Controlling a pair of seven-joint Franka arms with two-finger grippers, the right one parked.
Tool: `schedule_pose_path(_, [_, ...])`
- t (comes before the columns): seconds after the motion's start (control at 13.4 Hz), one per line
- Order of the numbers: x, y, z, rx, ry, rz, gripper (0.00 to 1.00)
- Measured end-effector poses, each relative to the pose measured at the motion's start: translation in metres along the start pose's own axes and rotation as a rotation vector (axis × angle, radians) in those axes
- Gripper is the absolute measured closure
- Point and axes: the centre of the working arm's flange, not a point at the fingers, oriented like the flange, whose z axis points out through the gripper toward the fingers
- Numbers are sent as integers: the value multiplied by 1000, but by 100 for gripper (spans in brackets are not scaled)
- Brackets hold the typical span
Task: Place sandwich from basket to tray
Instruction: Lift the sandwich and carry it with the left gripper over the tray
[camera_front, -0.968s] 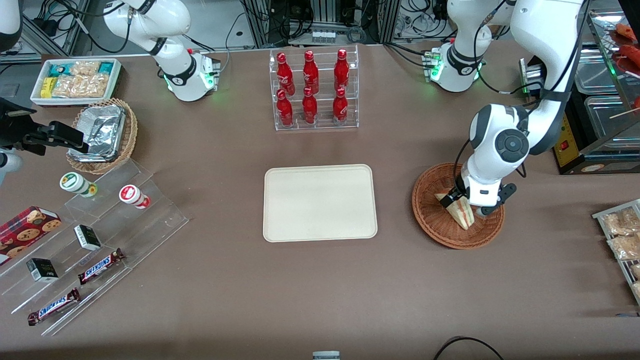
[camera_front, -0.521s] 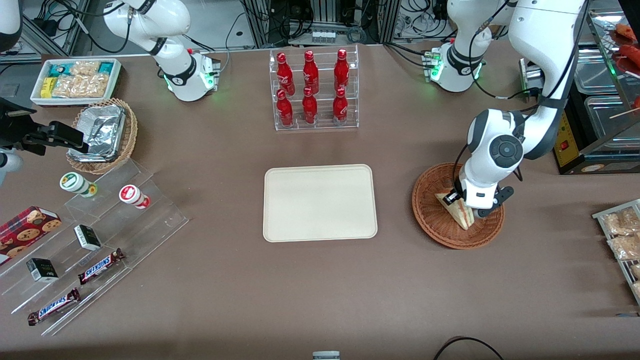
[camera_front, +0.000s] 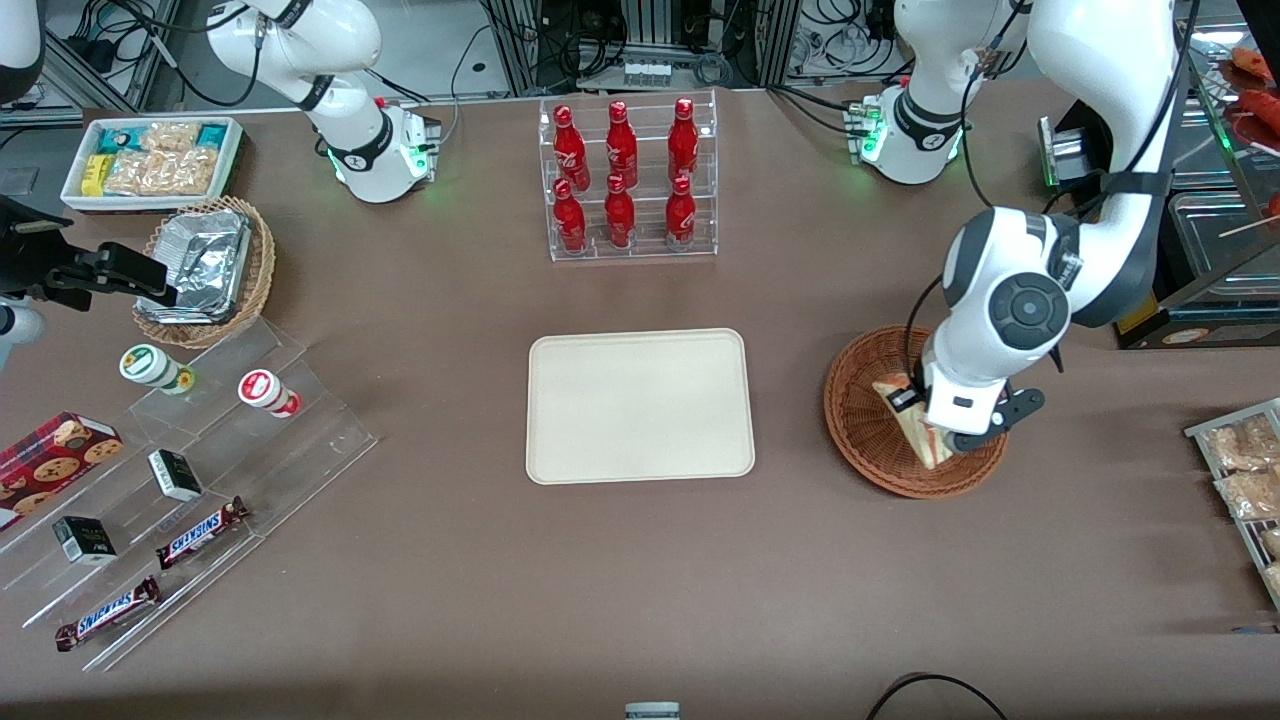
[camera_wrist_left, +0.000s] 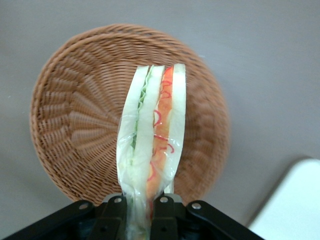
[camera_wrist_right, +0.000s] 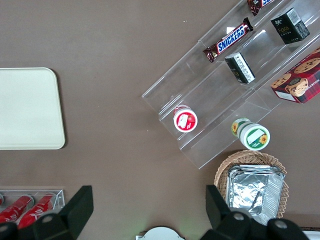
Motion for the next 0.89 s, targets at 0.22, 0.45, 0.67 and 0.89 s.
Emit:
schedule_pose_path(0.22, [-37, 50, 3, 2, 0, 157, 84])
schedule_pose_path(0.45, [-74, 113, 16, -20, -17, 260, 84])
schedule_pose_path(0.67, [-114, 184, 29, -52, -30, 283, 84])
schedule_pose_path(0.89, [-150, 237, 49, -63, -38, 262, 84])
